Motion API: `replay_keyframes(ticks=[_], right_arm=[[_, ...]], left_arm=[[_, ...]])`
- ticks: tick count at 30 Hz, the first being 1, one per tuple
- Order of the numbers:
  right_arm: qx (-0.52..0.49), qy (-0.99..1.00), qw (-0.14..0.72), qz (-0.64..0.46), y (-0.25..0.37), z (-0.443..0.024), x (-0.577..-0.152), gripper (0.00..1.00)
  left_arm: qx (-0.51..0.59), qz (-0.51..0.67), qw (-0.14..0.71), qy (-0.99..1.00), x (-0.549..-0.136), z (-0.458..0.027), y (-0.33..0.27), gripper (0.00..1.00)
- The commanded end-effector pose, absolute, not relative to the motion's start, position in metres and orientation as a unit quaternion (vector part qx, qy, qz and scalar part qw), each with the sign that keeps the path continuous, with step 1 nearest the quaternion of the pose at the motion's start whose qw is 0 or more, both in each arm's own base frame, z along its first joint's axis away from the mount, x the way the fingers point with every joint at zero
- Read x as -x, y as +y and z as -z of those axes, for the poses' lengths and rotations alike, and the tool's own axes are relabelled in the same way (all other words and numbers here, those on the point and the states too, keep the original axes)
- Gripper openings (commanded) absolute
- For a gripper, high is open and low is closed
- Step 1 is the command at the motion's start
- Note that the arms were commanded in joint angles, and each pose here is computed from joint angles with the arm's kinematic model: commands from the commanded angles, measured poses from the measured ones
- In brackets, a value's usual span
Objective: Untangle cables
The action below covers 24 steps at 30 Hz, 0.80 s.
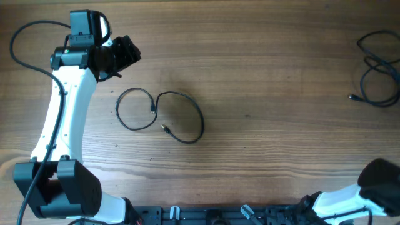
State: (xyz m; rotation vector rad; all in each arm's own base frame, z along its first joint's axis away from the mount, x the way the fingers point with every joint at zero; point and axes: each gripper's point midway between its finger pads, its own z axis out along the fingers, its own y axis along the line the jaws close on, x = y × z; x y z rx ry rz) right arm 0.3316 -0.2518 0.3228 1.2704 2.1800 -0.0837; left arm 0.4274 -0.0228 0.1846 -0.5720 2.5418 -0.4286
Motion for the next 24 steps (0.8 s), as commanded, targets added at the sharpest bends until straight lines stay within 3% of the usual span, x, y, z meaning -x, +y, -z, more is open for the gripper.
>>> replay_keyframes(ticks=[1,3,4,5,8,12,16,20,24], right_arm=[[-0.486,0.827,0.279,0.038,-0.286,-0.270,-0.366,0.04],[-0.475,0.827,0.299,0.038,-0.302,-0.251,-0.398,0.09],[-0.457,0.833,0.309,0.041,-0.310,-0.237,-0.419,0.50],[-0.447,0.840,0.304,0.040,-0.310,-0.222,-0.429,0.99],[-0.402,0.871,0.281,0.007,-0.287,-0.206,-0.440,1.00],[-0.315,0.898,0.297,-0.075,-0.226,-0.243,-0.442,0.99],[-0.121,0.930,0.303,-0.169,-0.109,-0.277,-0.449,1.00],[-0.013,0.941,0.257,-0.219,0.006,-0.271,-0.453,1.00],[0.094,0.941,0.186,-0.267,0.165,-0.257,-0.430,1.00]], left_arm=[[0.215,0.154,0.249,0.932,-0.429,-0.184,-0.021,0.73],[0.217,0.155,0.248,0.931,-0.429,-0.184,-0.021,0.74],[0.226,0.157,0.247,0.929,-0.429,-0.185,-0.021,0.74],[0.234,0.159,0.246,0.927,-0.429,-0.185,-0.021,0.74],[0.233,0.161,0.245,0.927,-0.429,-0.185,-0.022,0.75],[0.233,0.161,0.245,0.927,-0.429,-0.185,-0.022,0.75],[0.184,0.113,0.281,0.935,-0.433,-0.193,-0.002,0.59],[0.245,0.090,0.343,0.903,-0.428,-0.241,0.059,0.74],[0.305,0.078,0.321,0.893,-0.403,-0.238,0.104,0.72]])
